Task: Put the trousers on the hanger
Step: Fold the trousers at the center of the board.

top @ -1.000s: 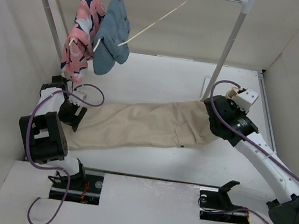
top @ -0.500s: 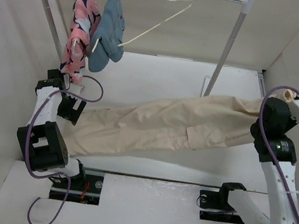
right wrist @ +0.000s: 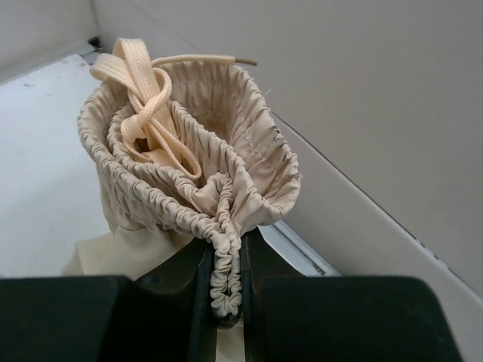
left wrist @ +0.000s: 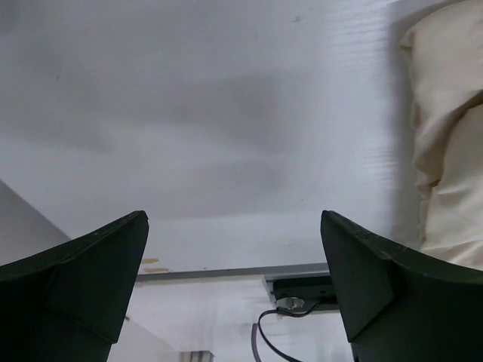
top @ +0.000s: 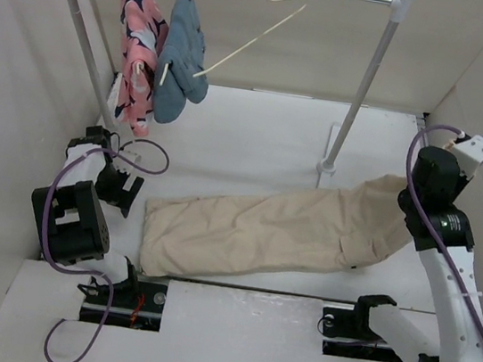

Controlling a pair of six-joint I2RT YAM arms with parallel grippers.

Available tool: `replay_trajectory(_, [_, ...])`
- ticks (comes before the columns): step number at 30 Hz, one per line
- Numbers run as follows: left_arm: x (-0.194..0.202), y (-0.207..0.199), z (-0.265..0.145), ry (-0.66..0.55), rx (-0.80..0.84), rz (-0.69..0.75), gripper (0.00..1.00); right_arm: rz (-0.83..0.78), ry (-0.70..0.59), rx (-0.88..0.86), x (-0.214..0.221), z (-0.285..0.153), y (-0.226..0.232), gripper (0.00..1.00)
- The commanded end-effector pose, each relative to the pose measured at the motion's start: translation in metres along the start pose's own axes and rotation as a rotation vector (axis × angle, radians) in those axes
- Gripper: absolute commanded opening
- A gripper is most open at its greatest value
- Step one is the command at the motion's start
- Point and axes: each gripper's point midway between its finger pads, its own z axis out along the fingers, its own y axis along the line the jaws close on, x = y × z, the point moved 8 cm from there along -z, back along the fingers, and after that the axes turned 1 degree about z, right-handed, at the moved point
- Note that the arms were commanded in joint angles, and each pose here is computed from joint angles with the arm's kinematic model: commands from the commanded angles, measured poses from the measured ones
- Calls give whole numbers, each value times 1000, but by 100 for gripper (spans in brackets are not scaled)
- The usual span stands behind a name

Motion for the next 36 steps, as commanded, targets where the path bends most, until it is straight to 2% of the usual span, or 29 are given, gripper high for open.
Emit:
replay_trajectory(1, [-8, -15, -5, -58, 85, 36, 96, 86, -112, -88, -43, -19, 13, 0])
replay_trajectory(3, [-8, -22, -5, -62, 139, 61, 94, 55, -131, -240, -37, -53, 49, 0])
replay_trajectory(4, [-10, -26, -5, -89, 182, 71, 92, 47, -152, -223, -31, -70, 57, 0])
replay_trajectory(5, [-11, -30, -5, -92, 208, 101, 91, 3, -182, -402, -15, -114, 81, 0])
replay_trajectory(8, [-8, -40, 1, -86, 259, 140, 86, -45, -244, -566, 17, -186, 121, 0])
replay_trajectory(9, [-9, -43, 1, -85, 260, 157, 84, -55, -260, -687, 26, -225, 128, 0])
replay_trajectory(10, [-8, -47, 4, -80, 264, 168, 81, -92, -271, -731, 45, -251, 148, 0])
replay_trajectory(12, [-8, -53, 9, -64, 274, 194, 72, -82, -245, -877, 45, -298, 163, 0])
replay_trajectory(14, [-6, -60, 18, -29, 294, 200, 66, -112, -189, -975, 68, -331, 194, 0])
replay_trajectory(16, [-8, -61, 25, -21, 298, 200, 55, -111, -102, -1093, 69, -359, 212, 0])
replay_trajectory(17, [-4, -63, 35, 9, 313, 196, 45, -165, -81, -1145, 88, -383, 233, 0])
replay_trajectory(18, [-4, -63, 35, 9, 313, 196, 45, -166, -81, -1146, 89, -383, 233, 0])
replay_trajectory(21, [-3, -66, 43, 21, 319, 203, 29, -177, -74, -1239, 91, -403, 248, 0])
replay_trajectory(22, [-5, -64, 44, 13, 303, 206, 21, -184, -66, -1275, 91, -407, 249, 0])
replay_trajectory(23, [-4, -64, 46, 21, 307, 205, 4, -179, -63, -1310, 93, -413, 254, 0])
replay_trajectory(24, [-4, -65, 48, 18, 305, 195, 0, -222, -82, -1342, 98, -416, 257, 0])
replay_trajectory(29, [-9, -61, 47, 1, 272, 174, 2, -469, -41, -1435, 159, -428, 276, 0])
replay_trajectory(31, [-20, -57, 38, -34, 241, 149, 20, -578, -51, -1433, 182, -428, 282, 0])
replay_trajectory(32, [-21, -53, 32, -41, 225, 140, 30, -615, -43, -1465, 186, -431, 283, 5])
replay_trajectory(34, [-26, -47, 24, -56, 216, 96, 39, -664, -41, -1513, 197, -435, 286, 10])
replay_trajectory(36, [-34, -32, 10, -87, 167, 34, 47, -713, -32, -1597, 203, -442, 286, 27])
